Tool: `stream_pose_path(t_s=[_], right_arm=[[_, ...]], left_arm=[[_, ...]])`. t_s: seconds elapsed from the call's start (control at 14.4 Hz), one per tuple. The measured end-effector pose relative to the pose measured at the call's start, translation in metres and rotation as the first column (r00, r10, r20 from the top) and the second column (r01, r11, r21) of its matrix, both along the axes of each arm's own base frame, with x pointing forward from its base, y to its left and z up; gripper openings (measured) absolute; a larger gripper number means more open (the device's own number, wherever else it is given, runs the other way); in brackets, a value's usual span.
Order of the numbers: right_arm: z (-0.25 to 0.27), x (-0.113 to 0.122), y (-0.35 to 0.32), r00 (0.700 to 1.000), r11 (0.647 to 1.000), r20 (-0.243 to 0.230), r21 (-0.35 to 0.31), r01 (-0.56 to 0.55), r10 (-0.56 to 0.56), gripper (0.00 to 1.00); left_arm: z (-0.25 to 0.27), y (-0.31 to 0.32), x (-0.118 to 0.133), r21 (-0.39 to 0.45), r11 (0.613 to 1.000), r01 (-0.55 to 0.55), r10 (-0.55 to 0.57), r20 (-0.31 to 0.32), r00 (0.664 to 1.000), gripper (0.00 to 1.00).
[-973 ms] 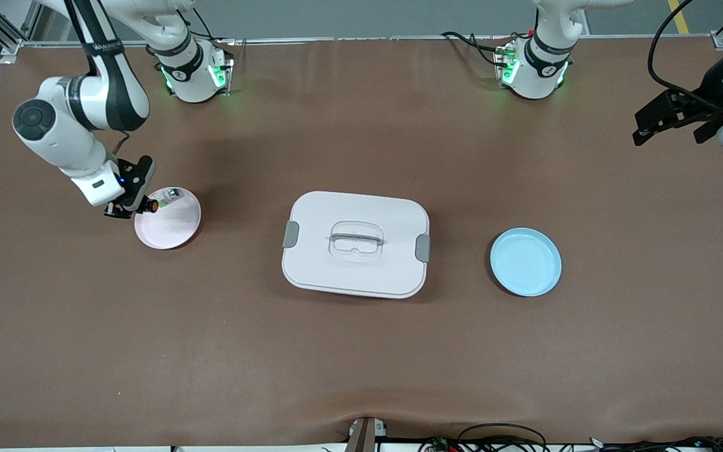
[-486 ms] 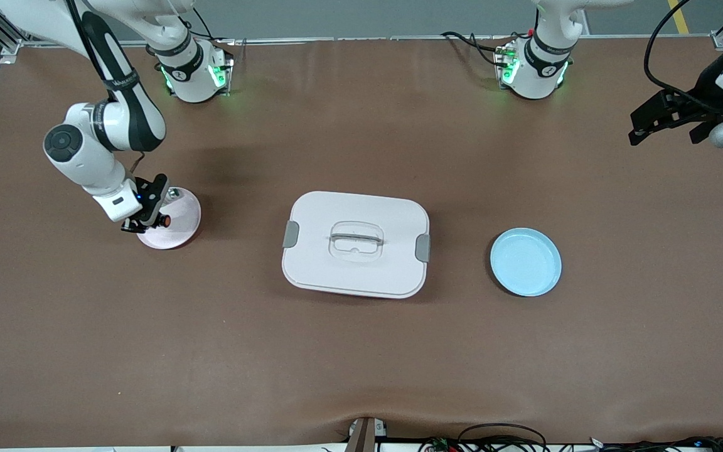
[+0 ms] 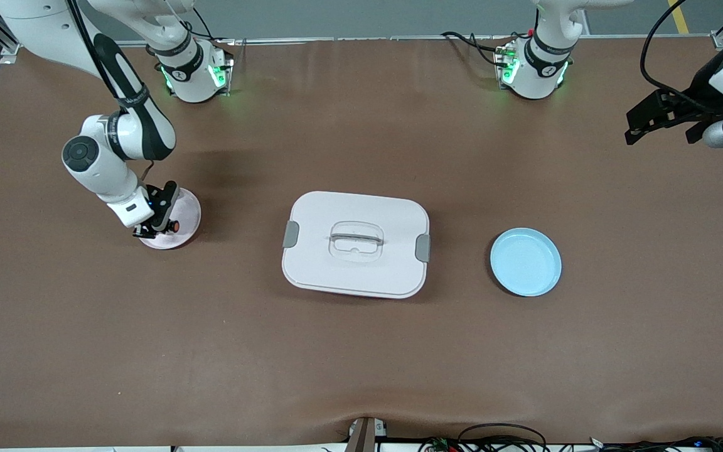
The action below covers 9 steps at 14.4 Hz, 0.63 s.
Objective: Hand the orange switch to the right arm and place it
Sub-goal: 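Lower the switch onto the pink plate and open the right gripper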
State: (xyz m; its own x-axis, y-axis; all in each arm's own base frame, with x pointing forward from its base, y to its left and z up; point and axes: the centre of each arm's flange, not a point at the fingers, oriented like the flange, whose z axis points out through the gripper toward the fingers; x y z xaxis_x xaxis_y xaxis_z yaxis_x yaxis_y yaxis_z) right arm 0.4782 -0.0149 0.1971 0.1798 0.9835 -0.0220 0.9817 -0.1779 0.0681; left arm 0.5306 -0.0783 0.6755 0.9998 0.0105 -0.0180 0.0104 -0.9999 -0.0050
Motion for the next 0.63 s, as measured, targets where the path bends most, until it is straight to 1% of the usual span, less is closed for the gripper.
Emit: stream_pose_path(t_s=[0.14,0.63], right_arm=[[-0.002,-0.001,0.000,1.000,1.000,-0.004,0.000,0.000,0.000,0.36],[-0.013,-0.001,0.000,1.000,1.000,0.001,0.001,-0.002,0.002,0.36]], left_arm=[[0.000,0.001,0.000,0.017,1.000,-0.001,0.001,0.002,1.000,1.00],[0.000,-0.007,-0.001,0.019,1.000,0.015,-0.015,0.002,1.000,1.00]])
